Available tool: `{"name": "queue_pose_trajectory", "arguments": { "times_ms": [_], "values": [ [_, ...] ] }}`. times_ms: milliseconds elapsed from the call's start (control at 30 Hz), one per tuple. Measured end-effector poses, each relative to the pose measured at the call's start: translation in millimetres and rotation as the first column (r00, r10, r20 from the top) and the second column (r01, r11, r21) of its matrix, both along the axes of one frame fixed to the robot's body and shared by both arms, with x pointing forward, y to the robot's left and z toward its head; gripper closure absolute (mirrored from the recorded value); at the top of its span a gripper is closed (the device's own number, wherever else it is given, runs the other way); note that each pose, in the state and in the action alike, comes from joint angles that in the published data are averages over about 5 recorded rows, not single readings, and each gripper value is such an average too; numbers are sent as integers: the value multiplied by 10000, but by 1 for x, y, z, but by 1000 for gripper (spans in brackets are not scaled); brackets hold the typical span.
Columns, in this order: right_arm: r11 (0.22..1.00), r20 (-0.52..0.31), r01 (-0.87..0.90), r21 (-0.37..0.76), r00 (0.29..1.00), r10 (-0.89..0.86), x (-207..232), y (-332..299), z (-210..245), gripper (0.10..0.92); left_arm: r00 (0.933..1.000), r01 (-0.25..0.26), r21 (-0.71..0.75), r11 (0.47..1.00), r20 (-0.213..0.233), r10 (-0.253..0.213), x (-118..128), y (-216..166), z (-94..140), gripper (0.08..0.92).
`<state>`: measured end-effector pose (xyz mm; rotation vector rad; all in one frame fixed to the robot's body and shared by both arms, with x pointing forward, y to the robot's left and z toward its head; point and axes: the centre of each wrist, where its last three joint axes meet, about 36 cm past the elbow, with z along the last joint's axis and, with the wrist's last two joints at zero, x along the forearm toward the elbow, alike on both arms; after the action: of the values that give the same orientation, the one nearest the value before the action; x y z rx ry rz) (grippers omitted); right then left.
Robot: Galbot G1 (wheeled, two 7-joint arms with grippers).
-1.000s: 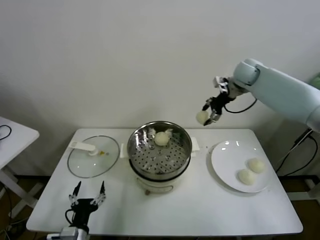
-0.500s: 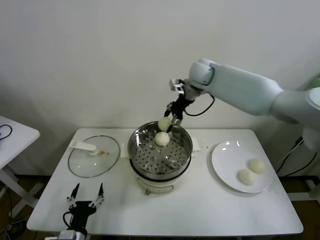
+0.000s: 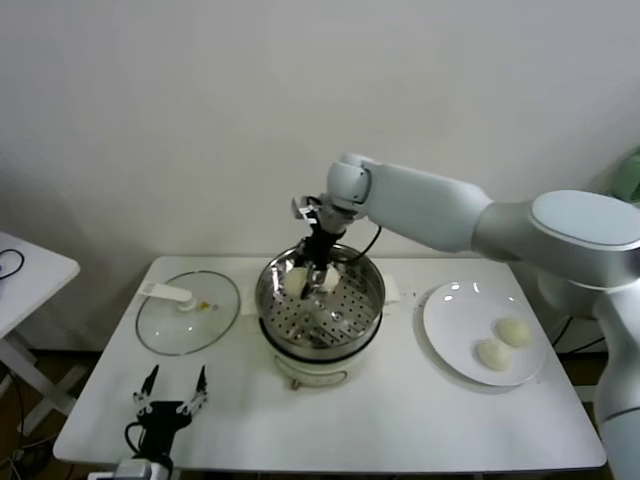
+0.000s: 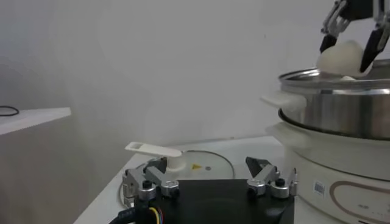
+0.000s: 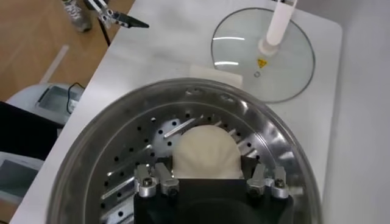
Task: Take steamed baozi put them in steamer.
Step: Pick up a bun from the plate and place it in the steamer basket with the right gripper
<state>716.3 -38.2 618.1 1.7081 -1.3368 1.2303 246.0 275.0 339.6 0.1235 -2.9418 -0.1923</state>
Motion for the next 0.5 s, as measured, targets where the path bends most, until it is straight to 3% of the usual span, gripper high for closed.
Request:
{"name": "queue_pose_trajectory", "arguments": {
  "times_ms": [500],
  "values": [
    [9997,-176,-144,-214,9997,140,-5,15,-34,318,10000,-19,20,10000,-47,19,-1,2,-1,177]
  ]
}}
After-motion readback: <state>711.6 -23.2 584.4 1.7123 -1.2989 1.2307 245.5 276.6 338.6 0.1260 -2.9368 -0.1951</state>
